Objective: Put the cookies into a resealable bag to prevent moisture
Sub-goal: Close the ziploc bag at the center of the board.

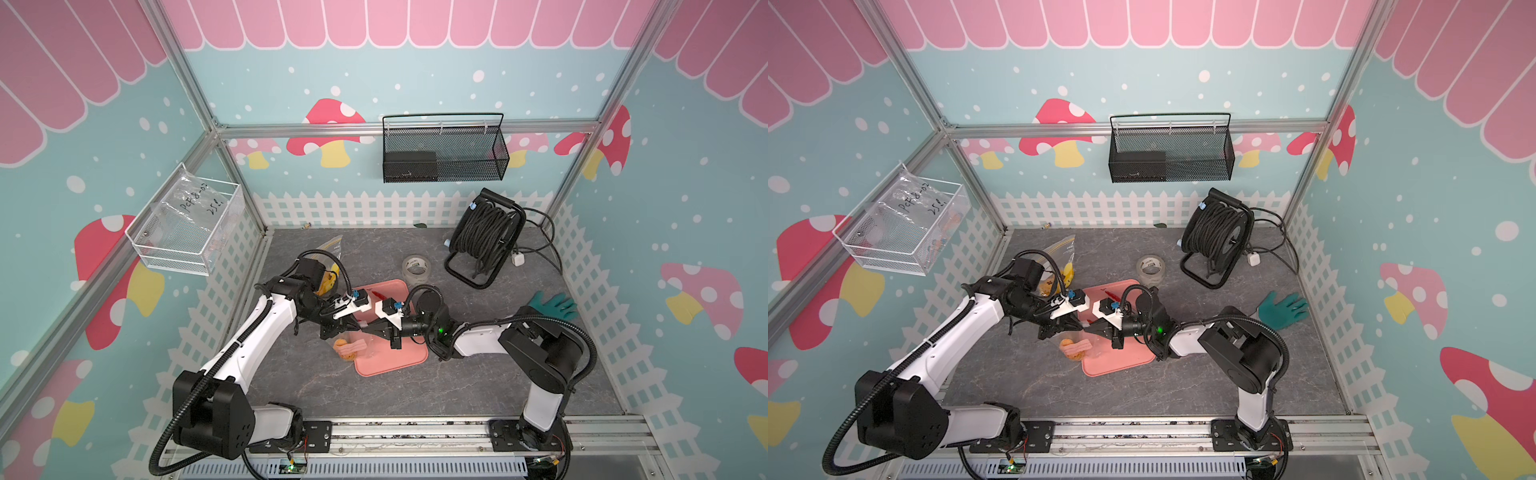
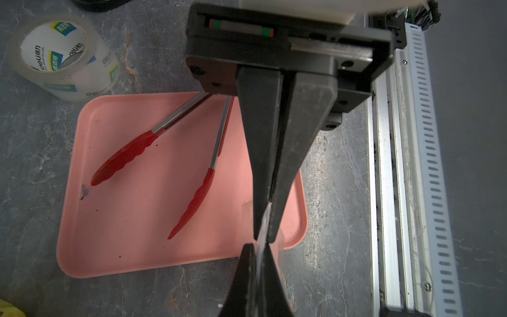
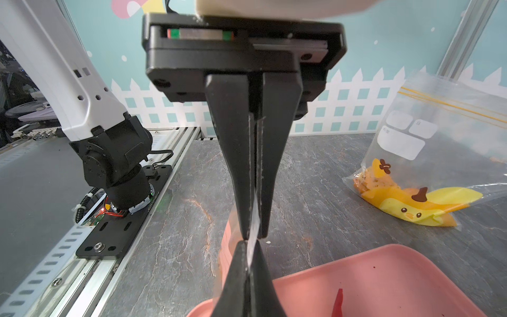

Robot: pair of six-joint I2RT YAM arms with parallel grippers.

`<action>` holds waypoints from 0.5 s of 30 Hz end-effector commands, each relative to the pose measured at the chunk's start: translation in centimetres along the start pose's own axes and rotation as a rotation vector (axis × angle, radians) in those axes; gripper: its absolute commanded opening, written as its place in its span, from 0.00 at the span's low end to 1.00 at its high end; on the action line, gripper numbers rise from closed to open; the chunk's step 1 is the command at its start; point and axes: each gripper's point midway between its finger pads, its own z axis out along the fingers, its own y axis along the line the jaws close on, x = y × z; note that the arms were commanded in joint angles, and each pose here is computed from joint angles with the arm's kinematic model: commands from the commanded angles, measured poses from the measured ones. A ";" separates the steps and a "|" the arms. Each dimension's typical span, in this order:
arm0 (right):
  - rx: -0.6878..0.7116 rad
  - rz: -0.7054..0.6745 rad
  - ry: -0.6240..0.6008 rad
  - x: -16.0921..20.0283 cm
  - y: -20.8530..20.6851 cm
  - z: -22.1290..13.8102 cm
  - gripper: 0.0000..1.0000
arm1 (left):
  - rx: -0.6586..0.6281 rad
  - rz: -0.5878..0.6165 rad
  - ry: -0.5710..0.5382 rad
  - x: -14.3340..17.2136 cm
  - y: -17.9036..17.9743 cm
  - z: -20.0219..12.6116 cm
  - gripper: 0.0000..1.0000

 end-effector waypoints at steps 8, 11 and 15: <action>0.007 -0.030 -0.017 -0.8 0.4 -1.3 0.00 | -0.005 -0.009 0.040 0.6 0.3 -0.4 0.27; 0.010 -0.031 -0.018 -0.9 0.3 -1.4 0.00 | -0.004 -0.022 0.056 1.2 0.8 -0.3 0.10; 0.016 -0.030 -0.016 -0.8 0.2 -1.6 0.00 | 0.007 -0.028 0.058 1.1 0.9 -0.7 0.00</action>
